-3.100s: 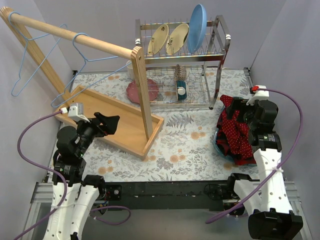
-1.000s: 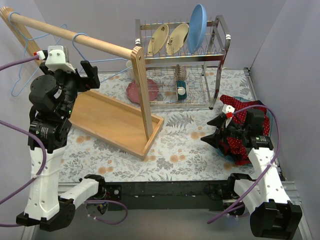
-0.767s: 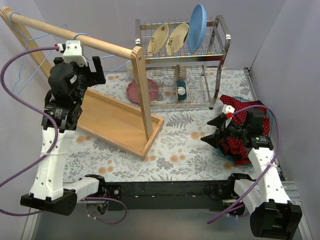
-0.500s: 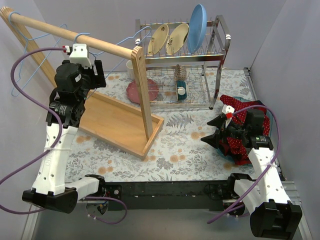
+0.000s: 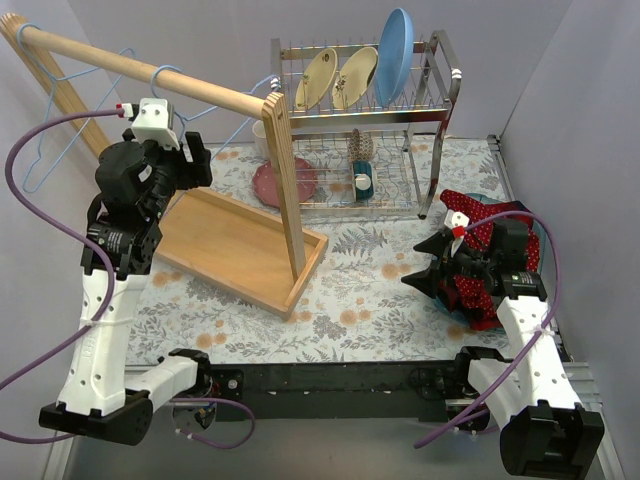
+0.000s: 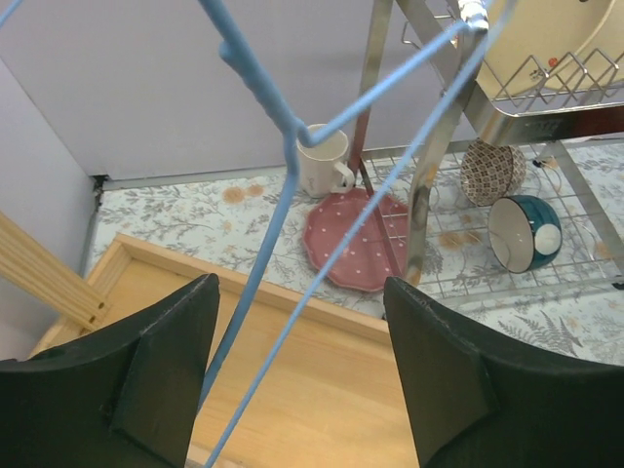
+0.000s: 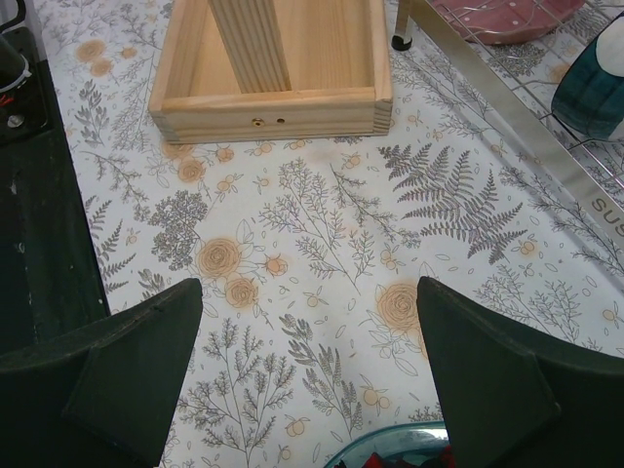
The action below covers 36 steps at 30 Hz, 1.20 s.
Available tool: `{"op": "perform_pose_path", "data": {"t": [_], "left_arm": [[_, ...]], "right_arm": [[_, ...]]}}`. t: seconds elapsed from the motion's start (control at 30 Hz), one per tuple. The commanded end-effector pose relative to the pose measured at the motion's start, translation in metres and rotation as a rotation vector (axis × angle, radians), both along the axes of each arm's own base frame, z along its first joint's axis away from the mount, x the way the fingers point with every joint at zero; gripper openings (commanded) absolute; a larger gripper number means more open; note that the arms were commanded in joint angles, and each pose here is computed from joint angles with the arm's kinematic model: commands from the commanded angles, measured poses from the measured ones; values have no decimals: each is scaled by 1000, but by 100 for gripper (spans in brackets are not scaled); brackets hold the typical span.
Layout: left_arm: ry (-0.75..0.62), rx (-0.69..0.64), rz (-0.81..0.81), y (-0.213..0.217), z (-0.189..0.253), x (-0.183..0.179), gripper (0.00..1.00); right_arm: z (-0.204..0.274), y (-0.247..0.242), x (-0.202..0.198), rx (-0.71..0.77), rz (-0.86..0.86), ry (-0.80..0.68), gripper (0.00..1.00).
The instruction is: Place the skirt on the hanger
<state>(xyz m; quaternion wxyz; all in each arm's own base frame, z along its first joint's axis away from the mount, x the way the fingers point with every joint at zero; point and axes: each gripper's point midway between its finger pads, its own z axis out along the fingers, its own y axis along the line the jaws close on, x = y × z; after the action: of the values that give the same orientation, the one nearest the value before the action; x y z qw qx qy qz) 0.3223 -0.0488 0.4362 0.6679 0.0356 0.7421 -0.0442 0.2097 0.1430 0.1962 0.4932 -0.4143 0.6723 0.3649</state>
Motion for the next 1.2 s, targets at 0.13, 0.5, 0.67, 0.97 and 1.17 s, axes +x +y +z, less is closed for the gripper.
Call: {"op": "perform_pose_path", "data": {"t": [0.13, 0.5, 0.67, 0.97, 1.17], "left_arm": [[-1, -91, -120, -21, 18, -25, 63], [55, -149, 3, -5, 12, -18, 58], [58, -150, 52, 2, 13, -12, 51], [52, -114, 122, 16, 12, -11, 45], [61, -113, 108, 13, 8, -8, 22]], "right_arm": [[13, 4, -3, 16, 37, -49, 99], [14, 4, -4, 17, 39, -54, 99], [14, 5, -4, 19, 41, -51, 99], [14, 5, -4, 20, 41, -51, 99], [14, 5, -4, 20, 40, -46, 99]]}}
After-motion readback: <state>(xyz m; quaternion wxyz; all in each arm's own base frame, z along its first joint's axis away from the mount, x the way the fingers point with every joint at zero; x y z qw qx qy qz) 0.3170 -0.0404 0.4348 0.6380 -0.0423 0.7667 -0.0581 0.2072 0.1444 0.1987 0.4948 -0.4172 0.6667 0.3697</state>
